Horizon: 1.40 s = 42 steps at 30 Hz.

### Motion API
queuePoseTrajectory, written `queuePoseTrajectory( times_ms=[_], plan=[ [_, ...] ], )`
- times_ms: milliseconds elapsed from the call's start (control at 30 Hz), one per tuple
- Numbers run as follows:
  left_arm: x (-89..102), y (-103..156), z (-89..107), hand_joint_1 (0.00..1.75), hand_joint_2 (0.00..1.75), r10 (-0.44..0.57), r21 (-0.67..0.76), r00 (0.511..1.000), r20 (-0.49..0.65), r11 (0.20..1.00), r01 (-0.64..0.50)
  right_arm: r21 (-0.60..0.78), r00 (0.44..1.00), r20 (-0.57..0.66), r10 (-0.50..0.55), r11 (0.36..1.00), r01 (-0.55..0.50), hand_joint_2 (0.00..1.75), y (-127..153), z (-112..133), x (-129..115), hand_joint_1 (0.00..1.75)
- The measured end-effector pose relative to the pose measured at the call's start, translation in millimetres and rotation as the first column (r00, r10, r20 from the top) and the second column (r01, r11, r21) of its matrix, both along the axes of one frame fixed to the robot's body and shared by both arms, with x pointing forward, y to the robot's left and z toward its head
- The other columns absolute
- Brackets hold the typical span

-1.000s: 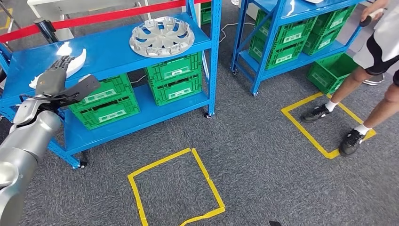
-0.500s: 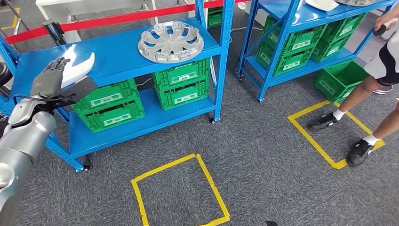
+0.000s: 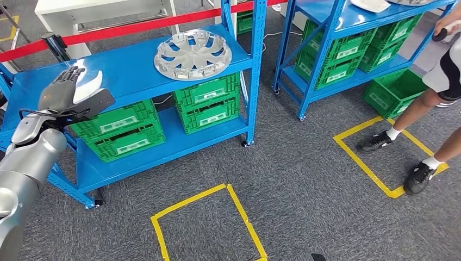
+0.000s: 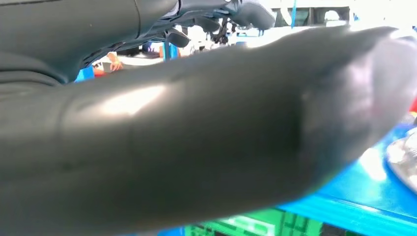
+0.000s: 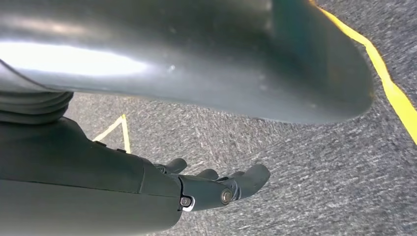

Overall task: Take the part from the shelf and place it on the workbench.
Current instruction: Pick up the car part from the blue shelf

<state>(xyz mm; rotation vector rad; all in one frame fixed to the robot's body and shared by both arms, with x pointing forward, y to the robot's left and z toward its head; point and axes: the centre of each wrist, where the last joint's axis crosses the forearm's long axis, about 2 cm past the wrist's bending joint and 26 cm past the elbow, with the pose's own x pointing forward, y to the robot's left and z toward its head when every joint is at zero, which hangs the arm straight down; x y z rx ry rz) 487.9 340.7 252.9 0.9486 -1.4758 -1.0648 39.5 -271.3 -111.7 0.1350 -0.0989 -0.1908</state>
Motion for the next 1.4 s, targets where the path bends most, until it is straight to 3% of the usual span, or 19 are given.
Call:
queuePoseTrajectory(
  times_ms=[400,1400],
  plan=[
    [1.4,-18.5,0.2,0.0,0.0,-0.026,-0.007,1.0,0.003,1.0,0.026,0.002,1.0,-0.003,-0.01,1.0,0.01,0.0,-0.8,-0.2,-1.7,0.0],
    [1.6,-21.1,0.8,0.0,0.0,-0.025,0.005,1.0,0.004,1.0,0.025,0.013,1.0,-0.007,-0.017,1.0,0.017,0.0,1.8,-0.2,-2.4,0.0]
  ],
)
